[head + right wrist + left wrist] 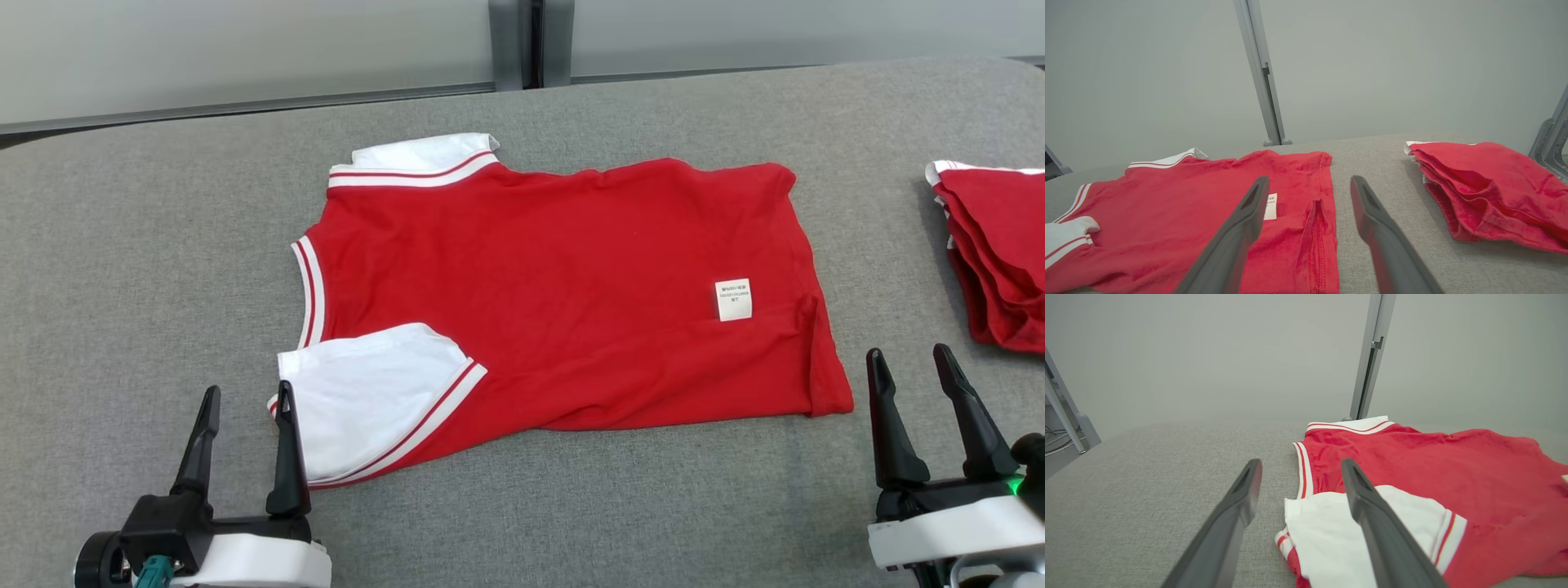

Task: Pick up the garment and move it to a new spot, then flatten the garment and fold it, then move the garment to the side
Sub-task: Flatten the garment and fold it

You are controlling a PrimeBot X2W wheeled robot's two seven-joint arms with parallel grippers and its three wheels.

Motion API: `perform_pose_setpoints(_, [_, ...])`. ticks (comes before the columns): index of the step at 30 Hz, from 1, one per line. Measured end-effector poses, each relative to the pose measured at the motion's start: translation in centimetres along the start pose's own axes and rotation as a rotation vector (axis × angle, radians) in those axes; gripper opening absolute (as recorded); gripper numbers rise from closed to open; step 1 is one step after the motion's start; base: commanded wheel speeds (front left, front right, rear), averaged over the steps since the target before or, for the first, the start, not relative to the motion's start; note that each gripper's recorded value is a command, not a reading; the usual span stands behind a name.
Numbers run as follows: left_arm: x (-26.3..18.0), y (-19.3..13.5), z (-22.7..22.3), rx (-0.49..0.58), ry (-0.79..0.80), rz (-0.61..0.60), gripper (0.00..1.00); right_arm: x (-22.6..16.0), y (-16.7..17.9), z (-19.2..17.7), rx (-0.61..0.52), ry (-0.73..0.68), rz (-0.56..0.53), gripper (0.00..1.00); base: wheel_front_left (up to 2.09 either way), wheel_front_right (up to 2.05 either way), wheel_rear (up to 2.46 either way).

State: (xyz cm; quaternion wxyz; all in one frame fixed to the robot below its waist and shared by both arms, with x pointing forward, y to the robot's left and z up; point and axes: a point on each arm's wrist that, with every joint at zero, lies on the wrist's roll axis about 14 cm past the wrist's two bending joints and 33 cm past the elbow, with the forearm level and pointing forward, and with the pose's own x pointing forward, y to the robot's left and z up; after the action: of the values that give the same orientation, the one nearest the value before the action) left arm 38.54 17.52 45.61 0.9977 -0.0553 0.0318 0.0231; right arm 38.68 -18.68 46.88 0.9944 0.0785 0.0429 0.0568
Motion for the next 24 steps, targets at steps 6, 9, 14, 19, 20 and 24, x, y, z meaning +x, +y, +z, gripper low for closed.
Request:
perform_pose_setpoints(6, [-0.8,0.2,-0.9,-0.003,0.031,0.004,1.0,-0.2,0.6,0.1,0.001,0.005,0.015,1.0,0.0,0.0,0.0])
perform_pose_setpoints(9, [-1.1,0.1,-1.5,-0.012,0.051,-0.001,1.0,-0.3,0.7,0.0,0.002,0.009,0.017,1.0,0.0,0.0,0.0])
perform_pose_setpoints(14, [-1.7,-0.2,-3.7,-0.053,0.146,-0.008,1.0,-0.5,0.7,-1.1,0.012,0.048,0.012,1.0,0.0,0.0,0.0])
perform_pose_setpoints(19, [-2.8,-0.5,-7.0,-0.118,0.282,-0.01,1.0,-0.9,0.1,-4.5,0.034,0.159,-0.009,1.0,0.0,0.0,0.0])
perform_pose_setpoints(20, [-3.0,-0.6,-7.6,-0.134,0.305,-0.012,1.0,-0.9,-0.2,-5.4,0.039,0.186,-0.017,1.0,0.0,0.0,0.0])
perform_pose_setpoints(24, [-3.4,-1.2,-9.3,-0.185,0.378,-0.018,1.0,-0.7,-0.6,-7.9,0.06,0.263,-0.031,1.0,0.0,0.0,0.0])
